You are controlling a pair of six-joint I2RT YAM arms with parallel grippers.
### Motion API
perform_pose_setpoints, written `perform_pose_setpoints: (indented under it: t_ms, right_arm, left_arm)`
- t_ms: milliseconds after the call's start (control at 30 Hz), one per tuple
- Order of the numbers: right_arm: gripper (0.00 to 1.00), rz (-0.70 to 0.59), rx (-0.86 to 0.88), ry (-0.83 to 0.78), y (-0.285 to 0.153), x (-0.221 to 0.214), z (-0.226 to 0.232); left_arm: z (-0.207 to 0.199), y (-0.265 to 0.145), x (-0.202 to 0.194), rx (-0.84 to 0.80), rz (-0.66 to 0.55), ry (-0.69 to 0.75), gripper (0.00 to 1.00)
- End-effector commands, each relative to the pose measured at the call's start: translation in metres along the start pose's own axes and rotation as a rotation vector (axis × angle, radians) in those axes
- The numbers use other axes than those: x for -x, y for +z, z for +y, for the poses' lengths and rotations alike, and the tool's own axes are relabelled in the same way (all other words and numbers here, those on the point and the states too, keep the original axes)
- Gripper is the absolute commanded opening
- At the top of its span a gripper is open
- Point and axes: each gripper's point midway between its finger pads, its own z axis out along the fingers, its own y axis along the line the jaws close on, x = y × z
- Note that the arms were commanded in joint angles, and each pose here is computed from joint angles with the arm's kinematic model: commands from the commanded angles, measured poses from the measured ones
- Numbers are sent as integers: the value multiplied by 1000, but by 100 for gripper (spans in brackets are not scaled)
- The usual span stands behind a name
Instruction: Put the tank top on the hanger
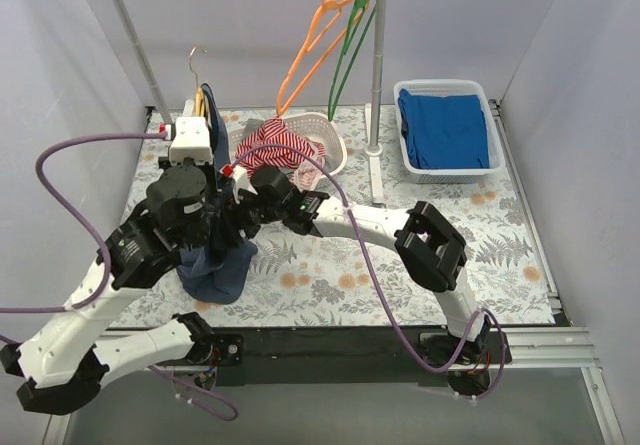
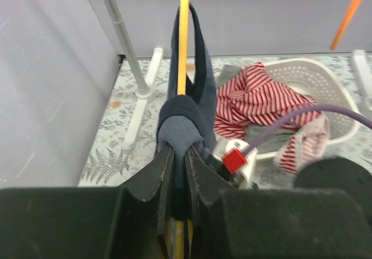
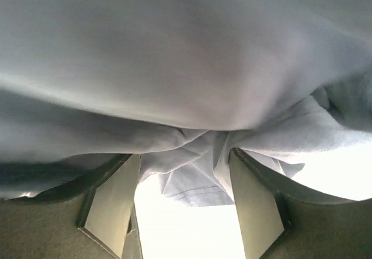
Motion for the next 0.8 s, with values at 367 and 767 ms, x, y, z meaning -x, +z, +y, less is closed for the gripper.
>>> perform_pose_setpoints:
  t_ms: [367,767]
  right_arm:
    - [73,-70,8,-65,-63,15,23]
    - [75,-30,-8,-48,-110,-39,22]
  left_arm:
    - [71,82,15,151,-33,-166,0]
    - [96,99,33,61,-89,-214,0]
